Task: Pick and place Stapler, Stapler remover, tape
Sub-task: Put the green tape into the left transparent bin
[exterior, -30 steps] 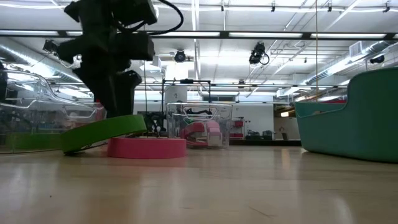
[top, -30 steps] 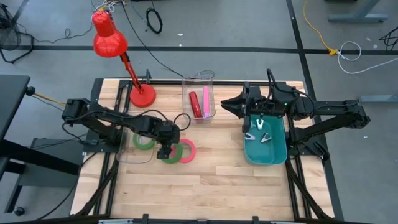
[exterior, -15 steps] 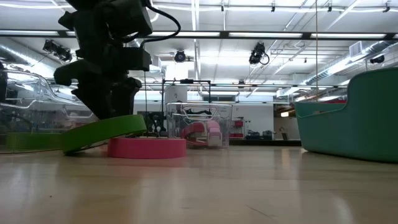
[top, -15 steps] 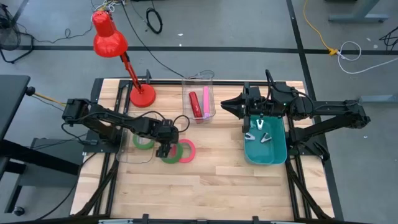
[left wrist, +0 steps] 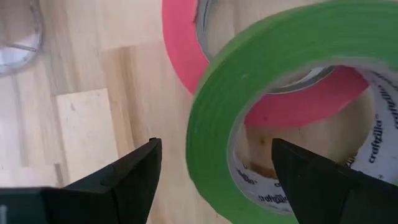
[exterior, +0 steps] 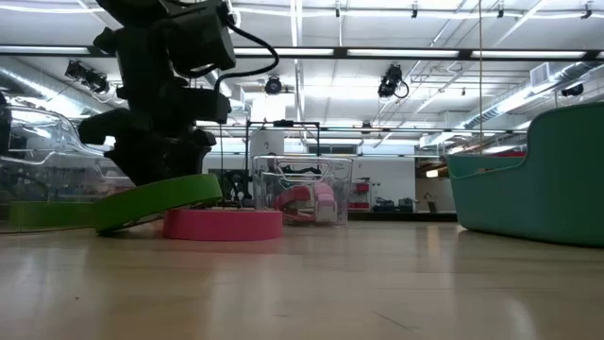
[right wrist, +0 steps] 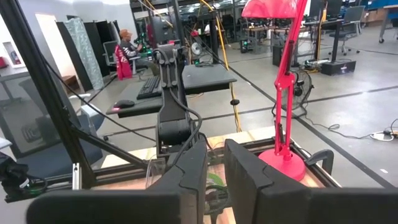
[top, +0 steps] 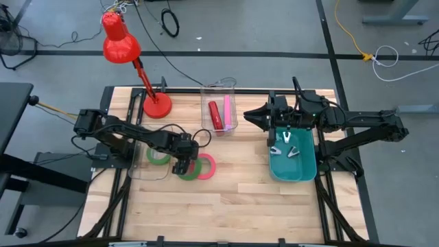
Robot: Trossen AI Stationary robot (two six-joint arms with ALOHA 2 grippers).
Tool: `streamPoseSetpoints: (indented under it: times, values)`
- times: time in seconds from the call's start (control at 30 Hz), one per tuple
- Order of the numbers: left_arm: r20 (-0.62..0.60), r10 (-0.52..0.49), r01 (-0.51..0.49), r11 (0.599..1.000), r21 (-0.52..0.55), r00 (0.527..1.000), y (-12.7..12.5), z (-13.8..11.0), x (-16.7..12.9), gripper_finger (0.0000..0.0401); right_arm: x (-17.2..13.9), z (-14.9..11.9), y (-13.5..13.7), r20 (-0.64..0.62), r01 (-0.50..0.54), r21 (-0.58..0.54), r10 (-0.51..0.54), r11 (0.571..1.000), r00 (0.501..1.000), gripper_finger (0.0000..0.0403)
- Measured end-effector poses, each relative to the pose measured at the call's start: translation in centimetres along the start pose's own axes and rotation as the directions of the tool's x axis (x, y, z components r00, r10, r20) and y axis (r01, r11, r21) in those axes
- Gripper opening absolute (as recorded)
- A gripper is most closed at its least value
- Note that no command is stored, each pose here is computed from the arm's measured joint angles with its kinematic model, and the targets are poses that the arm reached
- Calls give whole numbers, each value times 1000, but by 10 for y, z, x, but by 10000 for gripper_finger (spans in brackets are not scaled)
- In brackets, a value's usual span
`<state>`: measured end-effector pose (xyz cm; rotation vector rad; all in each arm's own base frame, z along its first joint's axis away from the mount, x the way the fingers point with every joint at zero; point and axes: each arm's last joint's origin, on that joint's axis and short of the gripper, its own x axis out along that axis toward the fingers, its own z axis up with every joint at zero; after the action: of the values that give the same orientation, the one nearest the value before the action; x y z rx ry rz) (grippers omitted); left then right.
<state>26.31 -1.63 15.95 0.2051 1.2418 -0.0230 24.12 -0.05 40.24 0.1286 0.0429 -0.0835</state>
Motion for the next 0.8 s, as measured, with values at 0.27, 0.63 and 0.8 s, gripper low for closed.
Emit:
streamPoseSetpoints:
  times: [0.27,0.63,0.8]
  values:
    - [-6,-12,12,1000,-13,1000,-1,0,3,273,0,-1,0,-6,1,-1,-1,1000,1000,57]
    - [-2,-26,26,1000,-15,1000,-1,0,3,197,0,0,0,-5,1,-1,-1,1000,1000,57]
    - [-2,-24,24,1000,-16,1000,-1,0,3,172,0,0,0,-5,1,-1,-1,1000,1000,57]
